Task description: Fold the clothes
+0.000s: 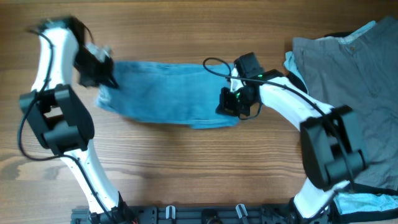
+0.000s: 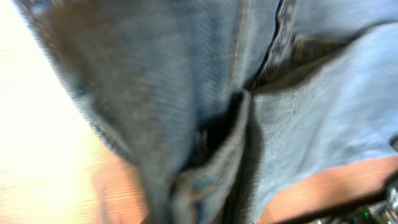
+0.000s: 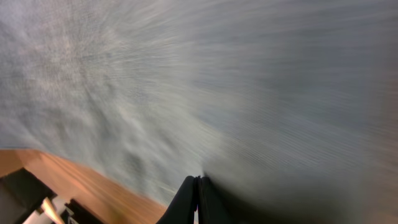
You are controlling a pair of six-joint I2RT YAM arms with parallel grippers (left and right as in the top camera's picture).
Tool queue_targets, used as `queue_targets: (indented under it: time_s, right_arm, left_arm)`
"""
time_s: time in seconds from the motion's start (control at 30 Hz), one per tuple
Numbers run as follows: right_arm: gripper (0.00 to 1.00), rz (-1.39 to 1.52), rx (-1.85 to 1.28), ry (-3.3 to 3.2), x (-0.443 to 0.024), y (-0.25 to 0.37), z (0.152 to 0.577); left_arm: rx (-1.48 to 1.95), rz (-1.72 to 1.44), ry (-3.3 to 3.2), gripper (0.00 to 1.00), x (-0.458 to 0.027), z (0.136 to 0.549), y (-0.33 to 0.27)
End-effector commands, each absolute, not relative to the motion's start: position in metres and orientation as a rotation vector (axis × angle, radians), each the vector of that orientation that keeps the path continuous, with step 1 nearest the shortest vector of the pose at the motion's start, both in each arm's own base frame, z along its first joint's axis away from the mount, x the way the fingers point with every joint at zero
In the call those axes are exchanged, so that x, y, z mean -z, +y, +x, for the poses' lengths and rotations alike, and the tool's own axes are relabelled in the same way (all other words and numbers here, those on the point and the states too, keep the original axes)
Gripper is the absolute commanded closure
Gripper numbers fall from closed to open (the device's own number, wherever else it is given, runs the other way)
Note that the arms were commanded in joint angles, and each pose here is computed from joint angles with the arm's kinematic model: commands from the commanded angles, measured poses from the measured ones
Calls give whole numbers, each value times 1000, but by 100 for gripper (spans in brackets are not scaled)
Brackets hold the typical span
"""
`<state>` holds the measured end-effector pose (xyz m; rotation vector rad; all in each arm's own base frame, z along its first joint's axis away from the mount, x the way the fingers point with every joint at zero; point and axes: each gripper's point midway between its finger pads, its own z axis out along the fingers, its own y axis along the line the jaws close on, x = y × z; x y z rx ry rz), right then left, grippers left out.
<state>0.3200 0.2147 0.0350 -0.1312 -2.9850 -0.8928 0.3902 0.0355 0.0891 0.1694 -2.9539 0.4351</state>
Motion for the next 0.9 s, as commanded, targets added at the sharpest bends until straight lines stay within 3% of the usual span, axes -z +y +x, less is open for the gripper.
queue_targets:
  time_s: [0.0,0.3,0.47,0.57,0.87]
  right_arm:
    - [96,-44,979,-3141,-78,207,343]
    - [96,66,992,-3220,-41,230,370]
    - [96,-144,697,-3080,38,208,343]
    - [96,-146,690,-3070,41,208,341]
    - [96,-149,676,-3057,42,206,337]
  left_arm:
    - [-257,205,-3179,96,-167,422,49]
    - [-181,-103,-3206,93,-167,433,-49]
    - [-193,-74,-3211,90,-167,433,-64]
    - [-353,-40,-3224,92,-171,440,-88]
    - [-512,-313,-3251,66,-141,456,-202]
